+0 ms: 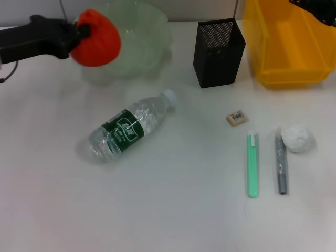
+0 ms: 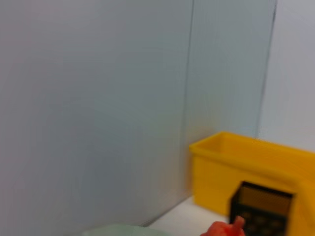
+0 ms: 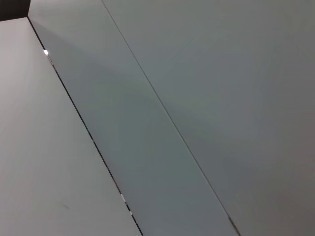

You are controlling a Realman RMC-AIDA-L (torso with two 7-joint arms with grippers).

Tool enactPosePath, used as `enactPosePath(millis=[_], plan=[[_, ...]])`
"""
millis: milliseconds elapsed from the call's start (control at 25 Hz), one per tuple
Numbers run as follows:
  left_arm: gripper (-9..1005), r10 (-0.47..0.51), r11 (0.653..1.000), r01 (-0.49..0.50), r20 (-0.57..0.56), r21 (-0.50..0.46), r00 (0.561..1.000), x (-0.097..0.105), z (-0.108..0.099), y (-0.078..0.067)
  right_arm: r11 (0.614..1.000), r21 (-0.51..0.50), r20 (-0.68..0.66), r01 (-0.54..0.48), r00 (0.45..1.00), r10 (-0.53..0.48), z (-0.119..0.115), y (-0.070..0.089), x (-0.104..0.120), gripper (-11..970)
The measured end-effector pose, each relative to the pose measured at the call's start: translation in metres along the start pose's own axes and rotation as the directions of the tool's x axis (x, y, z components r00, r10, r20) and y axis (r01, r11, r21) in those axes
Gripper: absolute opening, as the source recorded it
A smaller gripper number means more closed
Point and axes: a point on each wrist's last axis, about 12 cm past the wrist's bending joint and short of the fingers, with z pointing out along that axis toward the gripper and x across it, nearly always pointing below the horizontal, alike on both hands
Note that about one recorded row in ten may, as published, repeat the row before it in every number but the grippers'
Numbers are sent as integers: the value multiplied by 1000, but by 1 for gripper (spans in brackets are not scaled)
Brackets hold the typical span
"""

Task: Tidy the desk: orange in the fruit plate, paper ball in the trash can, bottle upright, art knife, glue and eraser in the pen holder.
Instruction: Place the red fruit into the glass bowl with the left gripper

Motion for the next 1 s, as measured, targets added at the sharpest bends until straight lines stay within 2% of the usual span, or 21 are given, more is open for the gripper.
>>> enactPosePath(millis=[120,200,240,320,560,720,1000], plan=[[72,63,996,-65,-33,-64,997,-1,23,0,1000,0,1,-3,1000,3,0,1,2,825],[78,63,996,-65,-33,-64,997,-1,23,0,1000,0,1,-3,1000,3,0,1,2,825],[81,121,987,-126,-51,-104,991,-4,46,-2,1000,0,1,-3,1000,3,0,1,2,824],[87,163,976,-167,-42,-140,986,-4,61,-4,1000,3,0,-6,1000,6,-2,1,3,824],[106,198,960,-199,-25,-198,980,-4,69,-2,1000,7,-4,-12,1000,12,-4,1,6,824],[118,263,918,-256,-20,-302,965,4,75,-1,1000,6,-4,-19,1000,19,-7,2,8,823],[140,272,918,-267,-24,-294,962,6,79,-5,998,-40,-1,-45,999,45,-8,7,7,823]])
